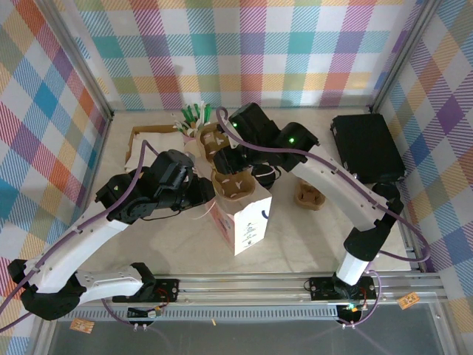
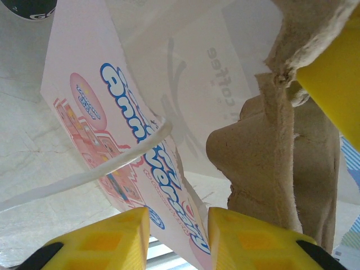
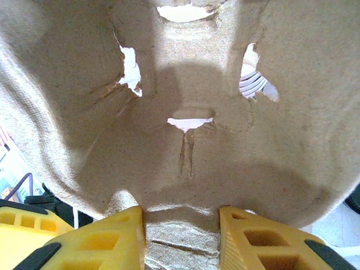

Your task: Pack the takeout coffee

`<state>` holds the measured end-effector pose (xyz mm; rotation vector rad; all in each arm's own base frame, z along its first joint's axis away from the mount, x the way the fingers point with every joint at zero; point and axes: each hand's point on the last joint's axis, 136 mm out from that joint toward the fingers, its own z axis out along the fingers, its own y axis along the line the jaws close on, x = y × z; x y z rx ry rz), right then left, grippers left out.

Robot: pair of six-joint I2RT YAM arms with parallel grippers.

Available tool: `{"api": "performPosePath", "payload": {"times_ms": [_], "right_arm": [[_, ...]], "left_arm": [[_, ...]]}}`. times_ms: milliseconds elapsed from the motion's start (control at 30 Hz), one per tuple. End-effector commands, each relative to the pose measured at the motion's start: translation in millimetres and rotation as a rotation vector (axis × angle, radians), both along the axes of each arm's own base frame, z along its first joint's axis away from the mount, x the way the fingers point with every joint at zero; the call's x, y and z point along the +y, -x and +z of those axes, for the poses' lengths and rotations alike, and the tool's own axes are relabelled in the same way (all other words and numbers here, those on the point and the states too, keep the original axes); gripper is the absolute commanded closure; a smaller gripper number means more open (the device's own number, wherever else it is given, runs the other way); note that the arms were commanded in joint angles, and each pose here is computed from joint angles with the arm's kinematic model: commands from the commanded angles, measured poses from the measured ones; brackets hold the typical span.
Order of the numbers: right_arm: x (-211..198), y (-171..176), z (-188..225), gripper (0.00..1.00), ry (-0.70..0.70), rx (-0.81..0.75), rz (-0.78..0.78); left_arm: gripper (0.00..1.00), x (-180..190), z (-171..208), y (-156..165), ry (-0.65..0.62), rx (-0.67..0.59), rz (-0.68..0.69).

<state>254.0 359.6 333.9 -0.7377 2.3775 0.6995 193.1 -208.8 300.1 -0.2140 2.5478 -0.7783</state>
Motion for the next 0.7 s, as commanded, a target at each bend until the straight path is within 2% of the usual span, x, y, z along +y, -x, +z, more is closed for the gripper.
{"api": "performPosePath", "payload": {"times_ms": [0,133,400,667], "right_arm": [[-1.2,8.8,7.6,0.65,-0.031,-0.025,0.039],[-10.5,17.4,-4.8,0.65,0.002,-0.013,0.058],[-16.4,31.4,-2.7,0.65,-0.01,-0.02,0.088],[-21.9,38.2,-7.6,0.65,0.023,0.006,0.095]], "left_arm": [[0.67,5.6,5.7,-3.2,-0.003,-0.028,0.015],[0.67,6.4,10.5,-5.4,0.007,-0.046,0.025],[0.61,16.9,10.9,-8.0,-0.015,-0.068,0.064],[0.57,50.8,29.5,-15.0,-0.058,-0.152,0.164]]}}
